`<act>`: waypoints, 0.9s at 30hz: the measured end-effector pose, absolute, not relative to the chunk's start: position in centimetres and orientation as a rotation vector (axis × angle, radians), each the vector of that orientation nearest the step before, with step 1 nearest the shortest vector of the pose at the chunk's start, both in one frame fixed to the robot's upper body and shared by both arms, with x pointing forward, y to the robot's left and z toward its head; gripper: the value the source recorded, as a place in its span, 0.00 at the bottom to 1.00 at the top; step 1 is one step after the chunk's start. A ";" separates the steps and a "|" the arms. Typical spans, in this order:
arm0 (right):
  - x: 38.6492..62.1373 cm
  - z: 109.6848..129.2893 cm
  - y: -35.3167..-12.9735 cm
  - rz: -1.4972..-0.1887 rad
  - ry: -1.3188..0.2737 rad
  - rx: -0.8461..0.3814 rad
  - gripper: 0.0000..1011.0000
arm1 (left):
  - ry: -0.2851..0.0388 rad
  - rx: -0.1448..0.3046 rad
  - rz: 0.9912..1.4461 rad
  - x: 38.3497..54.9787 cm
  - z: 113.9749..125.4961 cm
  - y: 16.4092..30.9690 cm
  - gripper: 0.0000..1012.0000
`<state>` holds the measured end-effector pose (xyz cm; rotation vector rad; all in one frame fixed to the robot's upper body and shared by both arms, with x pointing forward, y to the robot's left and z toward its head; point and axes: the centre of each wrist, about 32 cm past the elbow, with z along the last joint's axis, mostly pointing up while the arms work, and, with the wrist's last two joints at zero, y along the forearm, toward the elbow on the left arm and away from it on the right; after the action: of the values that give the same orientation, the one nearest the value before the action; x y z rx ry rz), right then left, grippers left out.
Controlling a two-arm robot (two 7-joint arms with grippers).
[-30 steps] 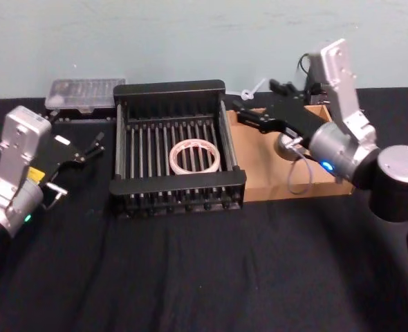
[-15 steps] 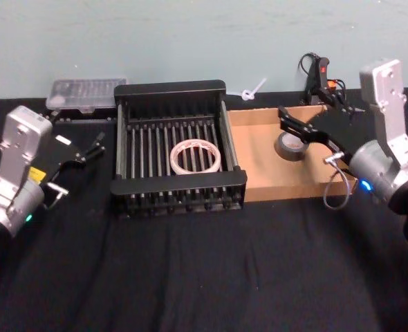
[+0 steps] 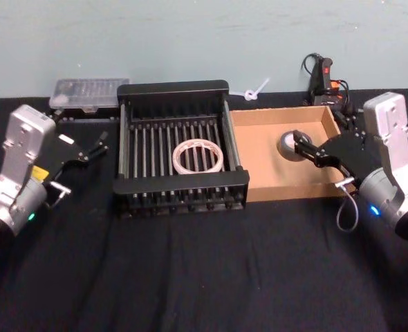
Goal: Pick up the white tape and place it into the black box , Pick up the silver tape and place it into the brown box.
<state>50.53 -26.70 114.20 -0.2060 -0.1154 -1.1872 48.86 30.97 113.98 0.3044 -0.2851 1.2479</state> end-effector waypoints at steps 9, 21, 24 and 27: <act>50.6 113.0 -26.8 -1.207 -0.111 -0.243 0.99 | -0.285 0.304 1.248 48.9 114.0 31.0 0.99; 50.6 112.9 -26.8 -1.207 -0.111 -0.245 0.99 | -0.285 0.304 1.248 48.9 114.0 31.0 0.99; 50.6 113.0 -26.8 -1.206 -0.111 -0.245 0.99 | -0.285 0.304 1.248 48.9 114.0 31.0 0.99; 50.6 113.0 -26.8 -1.206 -0.111 -0.246 0.99 | -0.285 0.304 1.248 48.9 114.0 31.0 0.99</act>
<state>50.57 -26.83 112.95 -0.2456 -0.1112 -1.2055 48.86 30.97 113.98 0.3044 -0.2851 1.2480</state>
